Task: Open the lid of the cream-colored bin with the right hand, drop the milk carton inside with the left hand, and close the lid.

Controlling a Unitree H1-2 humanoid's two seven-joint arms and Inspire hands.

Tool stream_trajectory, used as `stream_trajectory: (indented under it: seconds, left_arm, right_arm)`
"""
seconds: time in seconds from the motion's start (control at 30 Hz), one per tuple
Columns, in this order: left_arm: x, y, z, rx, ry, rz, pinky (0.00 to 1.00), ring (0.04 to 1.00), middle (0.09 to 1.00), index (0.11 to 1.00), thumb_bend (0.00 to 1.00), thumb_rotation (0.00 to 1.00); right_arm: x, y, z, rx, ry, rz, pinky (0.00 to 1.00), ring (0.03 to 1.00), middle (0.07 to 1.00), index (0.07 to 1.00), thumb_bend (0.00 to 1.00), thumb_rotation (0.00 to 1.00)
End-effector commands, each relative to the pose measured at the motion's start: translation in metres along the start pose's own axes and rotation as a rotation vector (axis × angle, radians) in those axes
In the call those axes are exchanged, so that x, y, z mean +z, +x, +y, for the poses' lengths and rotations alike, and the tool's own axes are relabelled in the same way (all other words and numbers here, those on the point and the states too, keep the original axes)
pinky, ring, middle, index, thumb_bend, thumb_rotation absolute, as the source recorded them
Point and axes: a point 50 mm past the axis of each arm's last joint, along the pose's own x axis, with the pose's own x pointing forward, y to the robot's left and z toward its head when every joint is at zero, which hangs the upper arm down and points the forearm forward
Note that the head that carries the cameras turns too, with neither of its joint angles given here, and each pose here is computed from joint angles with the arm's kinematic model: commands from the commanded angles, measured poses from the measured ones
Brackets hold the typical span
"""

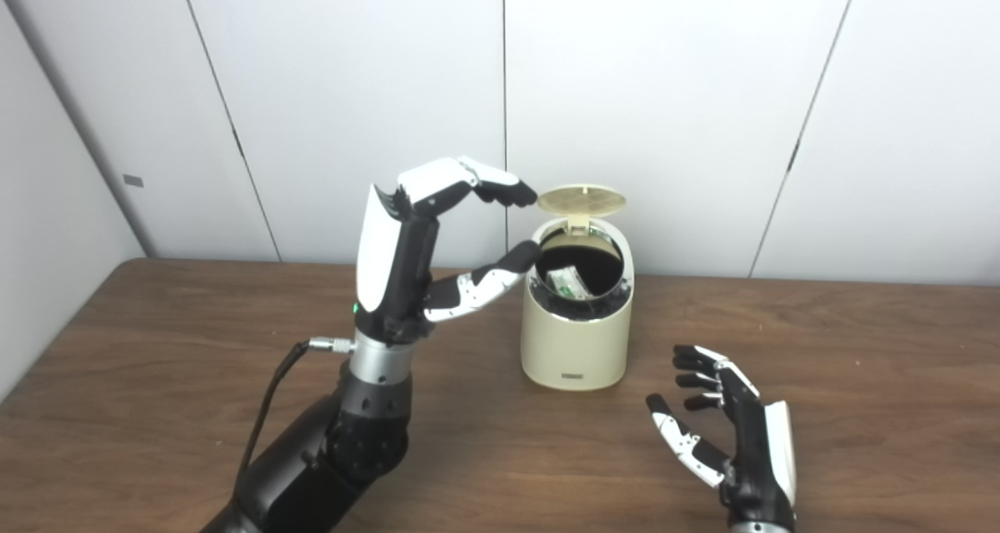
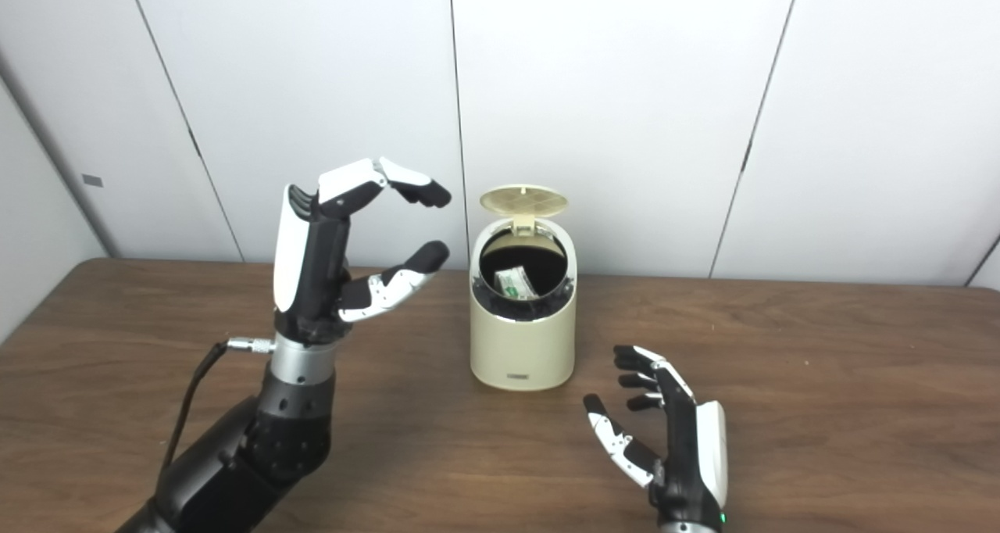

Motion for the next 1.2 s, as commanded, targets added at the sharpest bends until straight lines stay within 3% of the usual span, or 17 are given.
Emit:
stream_trajectory:
  seconds: [0.0, 0.03, 0.07, 0.13, 0.2, 0.3, 0.4, 0.53, 0.7, 0.9, 1.03, 1.17]
  left_arm:
    - [0.005, -0.010, 0.001, -0.029, -0.058, 0.085, 0.48, 0.561, 0.627, 0.654, 0.49, 0.62]
    - [0.005, -0.017, 0.001, -0.036, -0.073, 0.130, 0.49, 0.593, 0.660, 0.688, 0.48, 0.65]
    - [0.005, -0.031, 0.003, -0.052, -0.097, 0.205, 0.50, 0.609, 0.677, 0.705, 0.48, 0.67]
    - [0.004, -0.050, 0.004, -0.069, -0.138, 0.322, 0.64, 0.751, 0.814, 0.853, 0.51, 0.88]
    - [0.002, -0.064, 0.005, -0.063, -0.186, 0.419, 0.71, 0.807, 0.863, 0.899, 0.55, 0.93]
    - [0.001, -0.080, 0.006, -0.044, -0.275, 0.537, 0.83, 0.898, 0.943, 0.966, 0.60, 0.99]
    - [-0.001, -0.091, 0.006, -0.039, -0.312, 0.616, 0.89, 0.936, 0.970, 0.995, 0.64, 1.00]
    - [-0.001, -0.100, 0.004, -0.033, -0.352, 0.673, 0.93, 0.960, 0.981, 1.000, 0.64, 1.00]
    - [-0.001, -0.105, 0.002, -0.044, -0.387, 0.710, 0.95, 0.989, 0.999, 1.000, 0.62, 1.00]
    - [0.000, -0.112, 0.003, -0.083, -0.363, 0.728, 0.95, 0.991, 1.000, 1.000, 0.73, 0.96]
    - [0.000, -0.115, 0.004, -0.085, -0.365, 0.739, 0.92, 0.968, 0.994, 0.999, 0.68, 0.96]
    - [0.002, -0.118, 0.003, -0.086, -0.356, 0.738, 0.91, 0.960, 0.991, 1.000, 0.70, 0.96]
  right_arm:
    - [0.001, 0.006, -0.012, -0.008, -0.127, -0.085, 0.68, 0.803, 0.825, 0.807, 0.29, 0.53]
    - [0.006, 0.008, -0.014, -0.011, -0.153, -0.102, 0.73, 0.846, 0.863, 0.843, 0.31, 0.66]
    - [0.015, 0.014, -0.019, -0.017, -0.182, -0.156, 0.75, 0.868, 0.883, 0.861, 0.33, 0.73]
    - [0.025, 0.026, -0.025, -0.038, -0.217, -0.241, 0.91, 0.978, 0.981, 0.975, 0.51, 0.95]
    - [0.030, 0.039, -0.032, -0.060, -0.231, -0.298, 0.96, 0.993, 0.994, 0.992, 0.60, 0.99]
    - [0.065, 0.063, -0.048, -0.100, -0.274, -0.392, 0.99, 1.000, 1.000, 1.000, 0.69, 1.00]
    - [0.111, 0.081, -0.067, -0.113, -0.326, -0.459, 1.00, 1.000, 1.000, 1.000, 0.70, 1.00]
    - [0.153, 0.101, -0.086, -0.109, -0.366, -0.539, 1.00, 1.000, 1.000, 0.998, 0.71, 1.00]
    - [0.181, 0.119, -0.099, -0.082, -0.412, -0.569, 1.00, 1.000, 0.952, 0.939, 0.79, 1.00]
    - [0.200, 0.134, -0.107, 0.078, -0.534, -0.577, 1.00, 1.000, 0.939, 0.909, 0.81, 0.94]
    - [0.210, 0.145, -0.107, 0.164, -0.574, -0.559, 1.00, 0.994, 0.922, 0.891, 0.83, 0.94]
    - [0.221, 0.156, -0.106, 0.225, -0.599, -0.524, 0.88, 0.919, 0.855, 0.839, 0.84, 0.89]
